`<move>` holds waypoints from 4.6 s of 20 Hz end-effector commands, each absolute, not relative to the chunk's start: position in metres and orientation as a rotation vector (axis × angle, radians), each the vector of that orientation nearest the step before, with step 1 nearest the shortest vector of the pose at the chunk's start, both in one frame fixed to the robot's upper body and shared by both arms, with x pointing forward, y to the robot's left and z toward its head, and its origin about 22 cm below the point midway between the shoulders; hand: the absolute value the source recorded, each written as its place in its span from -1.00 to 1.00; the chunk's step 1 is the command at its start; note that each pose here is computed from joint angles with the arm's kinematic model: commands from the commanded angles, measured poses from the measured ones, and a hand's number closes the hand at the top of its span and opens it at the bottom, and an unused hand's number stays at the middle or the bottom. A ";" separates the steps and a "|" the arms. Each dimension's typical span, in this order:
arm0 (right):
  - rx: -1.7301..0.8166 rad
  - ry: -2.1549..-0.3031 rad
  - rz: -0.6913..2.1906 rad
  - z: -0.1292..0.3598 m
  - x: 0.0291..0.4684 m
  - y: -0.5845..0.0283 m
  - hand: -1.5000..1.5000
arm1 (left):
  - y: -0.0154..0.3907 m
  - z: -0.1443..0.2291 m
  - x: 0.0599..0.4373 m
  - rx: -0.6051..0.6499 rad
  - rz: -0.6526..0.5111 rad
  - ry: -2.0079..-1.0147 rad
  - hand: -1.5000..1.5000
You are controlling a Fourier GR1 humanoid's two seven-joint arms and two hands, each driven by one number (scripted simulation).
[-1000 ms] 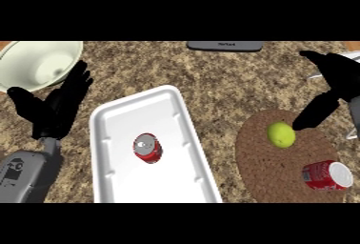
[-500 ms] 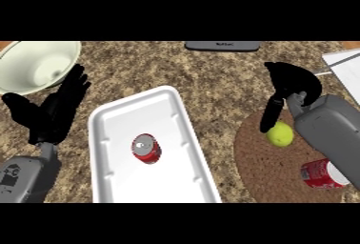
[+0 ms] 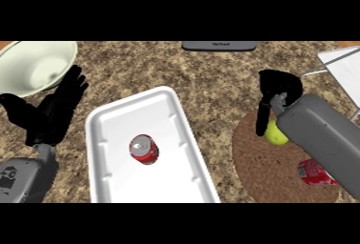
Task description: Pick the pear from the placemat and place it in the tiered shelf
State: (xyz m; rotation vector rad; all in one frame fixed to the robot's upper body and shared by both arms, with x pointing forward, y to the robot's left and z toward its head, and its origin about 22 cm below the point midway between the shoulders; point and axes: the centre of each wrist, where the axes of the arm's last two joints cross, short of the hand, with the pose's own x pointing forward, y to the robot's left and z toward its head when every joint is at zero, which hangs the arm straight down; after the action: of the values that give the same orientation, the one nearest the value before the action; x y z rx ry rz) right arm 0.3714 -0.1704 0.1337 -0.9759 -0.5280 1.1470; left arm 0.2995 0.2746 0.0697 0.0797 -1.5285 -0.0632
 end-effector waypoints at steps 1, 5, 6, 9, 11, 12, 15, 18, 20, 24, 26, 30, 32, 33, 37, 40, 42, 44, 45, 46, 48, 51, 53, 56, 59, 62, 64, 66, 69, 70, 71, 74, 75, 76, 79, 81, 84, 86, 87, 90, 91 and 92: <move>-1.079 -0.298 1.146 0.128 0.370 -0.145 -1.00 | 0.281 0.068 0.300 0.084 -0.049 -1.527 0.00; -1.043 -0.303 1.152 0.116 0.359 -0.145 -1.00 | 0.282 0.053 0.304 0.091 -0.038 -1.504 0.00; -1.057 -0.281 1.172 0.102 0.360 -0.172 -1.00 | 0.276 0.070 0.298 0.077 -0.060 -1.524 0.00; -1.069 -0.268 1.150 0.123 0.368 -0.169 -1.00 | 0.286 0.063 0.296 0.093 -0.048 -1.522 0.00; -1.060 -0.269 1.138 0.107 0.370 -0.175 -1.00 | 0.284 0.070 0.300 0.081 -0.033 -1.517 0.00; -1.046 -0.312 1.148 0.106 0.352 -0.163 -1.00 | 0.280 0.071 0.300 0.106 -0.033 -1.535 0.00; -1.061 -0.289 1.123 0.104 0.354 -0.164 -1.00 | 0.291 0.081 0.296 0.094 -0.045 -1.531 0.00; -1.073 -0.295 1.109 0.088 0.354 -0.187 -1.00 | 0.276 0.072 0.294 0.080 -0.053 -1.510 0.00; -1.046 -0.292 1.116 0.074 0.342 -0.179 -1.00 | 0.278 0.071 0.297 0.104 -0.048 -1.522 0.00; -1.042 -0.281 1.094 0.081 0.354 -0.174 -1.00 | 0.280 0.056 0.285 0.081 -0.033 -1.521 0.00; -1.033 -0.277 1.096 0.055 0.336 -0.188 -1.00 | 0.274 0.067 0.298 0.100 -0.050 -1.513 0.00; -1.026 -0.265 1.084 0.051 0.346 -0.189 -1.00 | 0.281 0.092 0.295 0.099 -0.063 -1.535 0.00; -1.000 -0.255 1.082 0.041 0.343 -0.197 -1.00 | 0.280 0.073 0.294 0.090 -0.053 -1.523 0.00; -0.985 -0.240 1.096 0.038 0.344 -0.205 -1.00 | 0.286 0.055 0.282 0.099 -0.052 -1.536 0.00; -0.958 -0.236 1.102 0.044 0.349 -0.197 1.00 | 0.280 0.063 0.299 0.082 -0.044 -1.537 0.00; -1.013 -0.301 1.216 0.035 0.347 -0.199 1.00 | 0.262 0.063 0.296 0.094 -0.053 -1.530 0.00; -1.042 -0.325 1.215 0.033 0.337 -0.200 1.00 | 0.295 0.068 0.282 0.095 -0.047 -1.516 0.00; -1.074 -0.347 1.211 0.029 0.359 -0.210 1.00 | 0.281 0.078 0.304 0.079 -0.067 -1.527 0.00; -1.015 -0.478 1.228 0.027 0.345 -0.177 1.00 | 0.273 0.070 0.308 0.086 -0.035 -1.533 0.00; -0.954 -0.592 1.252 0.018 0.327 -0.179 1.00 | 0.269 0.086 0.313 0.099 -0.066 -1.523 0.00; -0.851 -0.789 1.284 0.031 0.309 -0.120 1.00 | 0.277 0.070 0.305 0.086 -0.046 -1.542 0.00; -0.742 -1.018 1.313 0.056 0.292 -0.088 1.00 | 0.280 0.059 0.299 0.094 -0.062 -1.529 0.00; -0.727 -1.078 1.226 0.053 0.275 -0.095 1.00 | 0.297 0.072 0.297 0.090 -0.043 -1.530 0.00; -0.743 -1.162 1.159 0.064 0.247 -0.088 1.00 | 0.279 0.068 0.296 0.095 -0.034 -1.522 0.00; -0.677 -1.341 0.963 0.081 0.240 -0.087 1.00 | 0.288 0.061 0.296 0.102 -0.030 -1.518 0.00; -0.672 -1.514 0.754 0.134 0.245 -0.091 1.00 | 0.293 0.062 0.297 0.114 -0.028 -1.512 0.00; -0.725 -1.599 0.685 0.157 0.229 -0.097 1.00 | 0.284 0.072 0.298 0.100 -0.024 -1.518 0.00; -0.755 -1.635 0.579 0.184 0.233 -0.114 1.00 | 0.282 0.058 0.292 0.102 -0.029 -1.522 0.00; -0.798 -1.657 0.493 0.208 0.202 -0.127 1.00 | 0.290 0.078 0.291 0.088 -0.040 -1.515 0.00; -0.841 -1.660 0.471 0.211 0.219 -0.138 1.00 | 0.264 0.073 0.304 0.104 -0.037 -1.532 0.00; -0.846 -1.644 0.442 0.229 0.216 -0.144 1.00 | 0.280 0.056 0.289 0.084 -0.041 -1.517 0.00; -0.892 -1.625 0.411 0.260 0.221 -0.155 1.00 | 0.287 0.073 0.297 0.091 -0.054 -1.531 0.00; -0.951 -1.620 0.412 0.254 0.213 -0.165 1.00 | 0.267 0.056 0.296 0.099 -0.028 -1.528 0.00; -0.996 -1.607 0.371 0.267 0.221 -0.172 1.00 | 0.272 0.069 0.294 0.089 -0.055 -1.525 0.00; -1.062 -1.562 0.386 0.278 0.231 -0.198 1.00 | 0.272 0.081 0.306 0.101 -0.045 -1.533 0.00; -1.058 -1.533 0.342 0.284 0.244 -0.220 1.00 | 0.277 0.075 0.293 0.084 -0.058 -1.537 0.00; -1.087 -1.515 0.311 0.297 0.247 -0.247 1.00 | 0.272 0.077 0.311 0.085 -0.056 -1.530 0.00; -1.149 -1.459 0.276 0.310 0.251 -0.262 1.00 | 0.276 0.069 0.295 0.096 -0.042 -1.529 0.00; -1.131 -1.471 0.270 0.307 0.263 -0.281 1.00 | 0.271 0.059 0.295 0.094 -0.058 -1.534 0.00; -1.124 -1.449 0.241 0.310 0.259 -0.308 1.00 | 0.291 0.064 0.304 0.086 -0.035 -1.526 0.00; -1.126 -1.453 0.219 0.308 0.248 -0.311 1.00 | 0.289 0.076 0.298 0.096 -0.033 -1.528 0.00; -1.118 -1.458 0.176 0.310 0.241 -0.324 1.00 | 0.281 0.066 0.300 0.104 -0.029 -1.527 0.00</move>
State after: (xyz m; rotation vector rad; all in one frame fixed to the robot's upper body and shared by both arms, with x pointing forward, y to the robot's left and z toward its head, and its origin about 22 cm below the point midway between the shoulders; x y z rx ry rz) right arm 0.2515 -0.2913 0.3062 -1.1189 -1.4932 0.2426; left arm 0.2984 0.2814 0.0679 0.0933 -1.5267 -0.0394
